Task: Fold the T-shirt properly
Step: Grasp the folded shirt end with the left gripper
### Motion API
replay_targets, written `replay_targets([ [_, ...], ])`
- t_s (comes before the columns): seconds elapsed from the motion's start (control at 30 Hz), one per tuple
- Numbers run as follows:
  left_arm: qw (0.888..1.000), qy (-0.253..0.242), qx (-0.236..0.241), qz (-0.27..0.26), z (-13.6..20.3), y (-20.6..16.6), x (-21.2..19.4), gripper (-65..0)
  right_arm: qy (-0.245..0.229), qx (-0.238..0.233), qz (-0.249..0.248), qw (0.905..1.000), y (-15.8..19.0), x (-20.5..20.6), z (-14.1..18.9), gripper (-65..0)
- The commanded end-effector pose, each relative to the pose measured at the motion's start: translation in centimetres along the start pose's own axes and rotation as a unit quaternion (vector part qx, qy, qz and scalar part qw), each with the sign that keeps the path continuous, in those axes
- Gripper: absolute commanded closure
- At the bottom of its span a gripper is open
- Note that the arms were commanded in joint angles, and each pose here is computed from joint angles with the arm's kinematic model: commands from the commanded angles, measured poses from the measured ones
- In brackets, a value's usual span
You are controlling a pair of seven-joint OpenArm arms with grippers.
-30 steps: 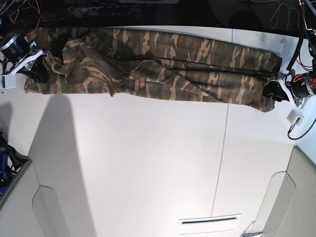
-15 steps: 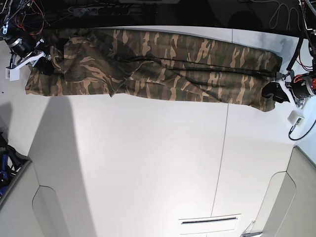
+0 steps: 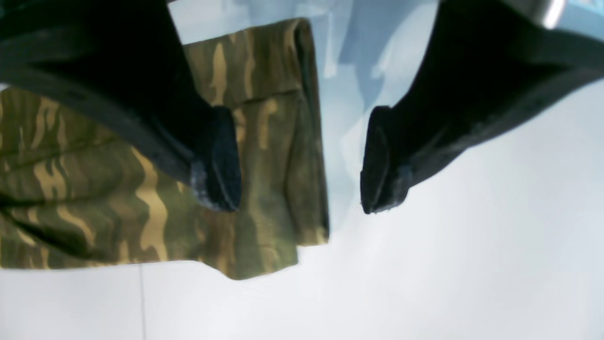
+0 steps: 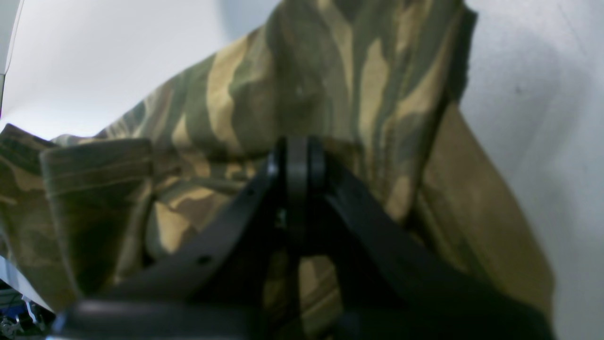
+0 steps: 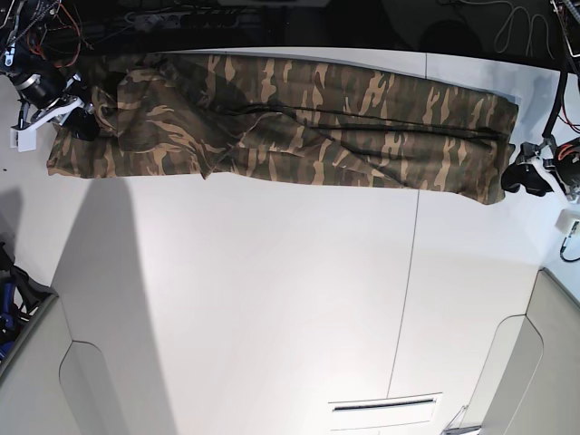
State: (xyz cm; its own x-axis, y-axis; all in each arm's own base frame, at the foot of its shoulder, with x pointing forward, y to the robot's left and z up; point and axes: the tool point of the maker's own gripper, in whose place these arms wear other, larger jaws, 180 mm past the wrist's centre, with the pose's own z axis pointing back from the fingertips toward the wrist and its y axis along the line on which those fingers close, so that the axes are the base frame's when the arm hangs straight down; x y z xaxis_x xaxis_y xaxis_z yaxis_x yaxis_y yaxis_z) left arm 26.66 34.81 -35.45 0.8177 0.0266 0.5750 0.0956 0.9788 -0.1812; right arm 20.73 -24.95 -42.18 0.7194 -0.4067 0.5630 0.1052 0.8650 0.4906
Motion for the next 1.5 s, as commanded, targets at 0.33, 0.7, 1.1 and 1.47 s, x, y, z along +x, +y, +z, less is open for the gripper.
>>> replay_targets([
  [0.33,0.999,0.005,-0.02,0.045,-0.2,0.1,-2.8,-43.7,-0.014,0.002,0.009,0.9999,0.0,1.2,0.4,0.0],
  [0.7,0.997,0.017,-0.043,0.056,-2.0,-1.9,-5.6,-43.6,-0.011,0.005,0.006,0.9999,0.1,1.1,0.4,0.0],
  [1.1,0.992,0.014,-0.099,0.077,-2.5,-4.7,-6.5,-39.9,-0.014,0.008,0.005,0.9999,0.2,1.3,0.3,0.0],
  [1.47,0.992,-0.022,-0.098,0.076,-2.5,-4.5,-4.6,0.0,-0.021,0.017,-0.002,0.9996,0.5,1.6,0.3,0.0],
])
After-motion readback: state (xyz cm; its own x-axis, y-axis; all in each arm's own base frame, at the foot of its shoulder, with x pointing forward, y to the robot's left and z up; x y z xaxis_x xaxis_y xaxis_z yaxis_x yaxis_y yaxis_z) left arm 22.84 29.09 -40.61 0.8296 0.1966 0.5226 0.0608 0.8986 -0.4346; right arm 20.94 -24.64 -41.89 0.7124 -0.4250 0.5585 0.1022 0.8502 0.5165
